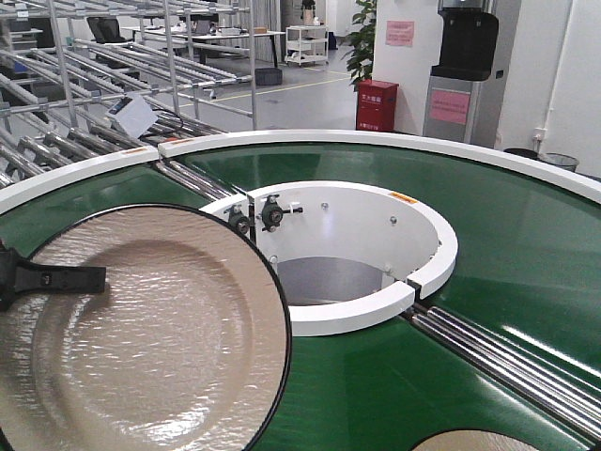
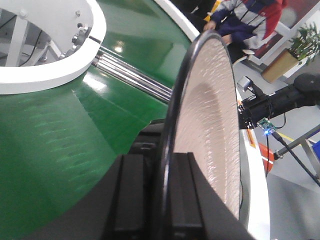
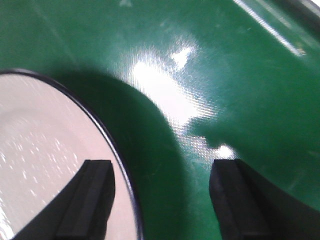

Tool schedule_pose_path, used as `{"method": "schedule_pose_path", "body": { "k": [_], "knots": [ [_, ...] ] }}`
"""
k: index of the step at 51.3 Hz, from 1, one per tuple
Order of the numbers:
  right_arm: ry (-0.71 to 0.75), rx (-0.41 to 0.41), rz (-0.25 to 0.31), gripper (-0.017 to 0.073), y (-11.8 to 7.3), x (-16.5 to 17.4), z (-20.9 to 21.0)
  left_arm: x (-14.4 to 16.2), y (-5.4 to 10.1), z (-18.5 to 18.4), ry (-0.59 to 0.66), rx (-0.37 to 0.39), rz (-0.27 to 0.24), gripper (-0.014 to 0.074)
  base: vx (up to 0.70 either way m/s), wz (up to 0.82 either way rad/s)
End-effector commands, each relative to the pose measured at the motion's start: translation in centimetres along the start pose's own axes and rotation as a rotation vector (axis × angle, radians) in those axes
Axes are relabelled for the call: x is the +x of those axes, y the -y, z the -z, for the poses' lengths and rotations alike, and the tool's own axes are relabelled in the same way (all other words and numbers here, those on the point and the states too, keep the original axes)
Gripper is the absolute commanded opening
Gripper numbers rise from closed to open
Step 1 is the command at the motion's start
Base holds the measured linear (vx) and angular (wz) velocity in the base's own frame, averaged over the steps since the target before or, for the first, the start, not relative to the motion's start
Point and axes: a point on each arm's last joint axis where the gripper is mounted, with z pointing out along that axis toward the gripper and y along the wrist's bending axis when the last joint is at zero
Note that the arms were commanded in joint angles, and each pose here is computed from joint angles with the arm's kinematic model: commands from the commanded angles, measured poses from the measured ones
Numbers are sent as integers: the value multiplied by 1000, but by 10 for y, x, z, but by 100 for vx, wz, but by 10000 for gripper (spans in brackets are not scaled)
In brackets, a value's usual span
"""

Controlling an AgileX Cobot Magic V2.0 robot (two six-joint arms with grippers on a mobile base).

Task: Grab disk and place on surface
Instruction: 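Grip each plate rim and lift both plates upright off the conveyor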

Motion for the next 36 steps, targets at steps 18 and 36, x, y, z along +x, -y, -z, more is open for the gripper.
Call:
{"method": "schedule_pose_path", "body": {
  "k": [18,36],
  "knots": [
    [-8,-235,88,468,-8,-9,-15,-15,26,8,122,95,4,-6,0,0],
    [-127,-243,204,220,-40,3,-60,-15,24,8,115,77,-1,-6,0,0]
  ]
}}
